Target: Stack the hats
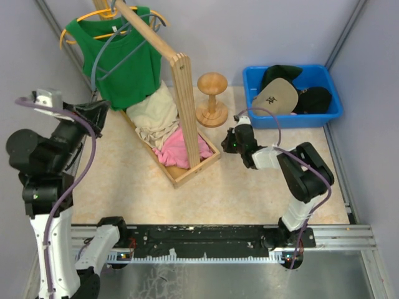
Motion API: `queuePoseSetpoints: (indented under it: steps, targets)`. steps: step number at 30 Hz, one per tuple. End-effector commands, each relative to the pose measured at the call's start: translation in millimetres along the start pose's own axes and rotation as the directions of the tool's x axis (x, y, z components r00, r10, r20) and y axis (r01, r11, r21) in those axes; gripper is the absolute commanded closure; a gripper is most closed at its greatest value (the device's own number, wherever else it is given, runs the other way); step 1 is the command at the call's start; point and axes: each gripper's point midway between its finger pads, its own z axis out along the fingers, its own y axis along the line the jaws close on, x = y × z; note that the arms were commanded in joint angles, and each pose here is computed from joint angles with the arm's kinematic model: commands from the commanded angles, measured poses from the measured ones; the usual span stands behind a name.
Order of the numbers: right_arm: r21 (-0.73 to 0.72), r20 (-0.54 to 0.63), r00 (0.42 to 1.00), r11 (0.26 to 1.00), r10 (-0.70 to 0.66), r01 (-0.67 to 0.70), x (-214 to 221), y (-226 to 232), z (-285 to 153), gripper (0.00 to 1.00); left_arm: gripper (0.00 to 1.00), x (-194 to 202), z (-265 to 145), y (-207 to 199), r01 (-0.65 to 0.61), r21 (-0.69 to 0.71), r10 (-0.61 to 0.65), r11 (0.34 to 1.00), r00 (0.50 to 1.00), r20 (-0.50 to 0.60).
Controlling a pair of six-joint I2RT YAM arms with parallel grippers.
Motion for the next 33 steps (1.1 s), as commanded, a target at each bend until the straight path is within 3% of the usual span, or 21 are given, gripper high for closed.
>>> queuePoseSetpoints:
  steps: [1,12,21,27,33]
  targets:
    - [-0.099,0.007,1.0,0.995,0.017,-0.016,-6.6,44.4,15.5,1.0,0.82,-46.5,-11.1,-37.8,0.014,0.129,-0.021,0.992,0.998,0.052]
    - [-0.213,-0.163,0.984,0.976,-0.074,0.038,61.8,120.3,10.4,1.0,0.8,-137.5,-17.7,-88.5,0.026,0.308,-0.07,0.951,0.989,0.134]
    - [-0.383,-0.279,0.947,0.923,-0.162,0.045,129.9,214.7,8.4,1.0,0.82,-153.8,-28.2,-127.0,0.071,0.527,-0.161,0.847,0.979,0.127]
    - [-0.417,-0.289,0.946,0.909,-0.146,0.013,130.6,246.4,26.6,1.0,0.82,-166.9,-46.5,-141.8,-0.018,0.568,-0.114,0.823,0.974,0.196]
    - [-0.423,-0.307,0.943,0.906,-0.13,-0.013,132.8,262.8,47.0,1.0,0.82,-154.2,-46.6,-140.0,-0.018,0.57,-0.103,0.821,0.978,0.179]
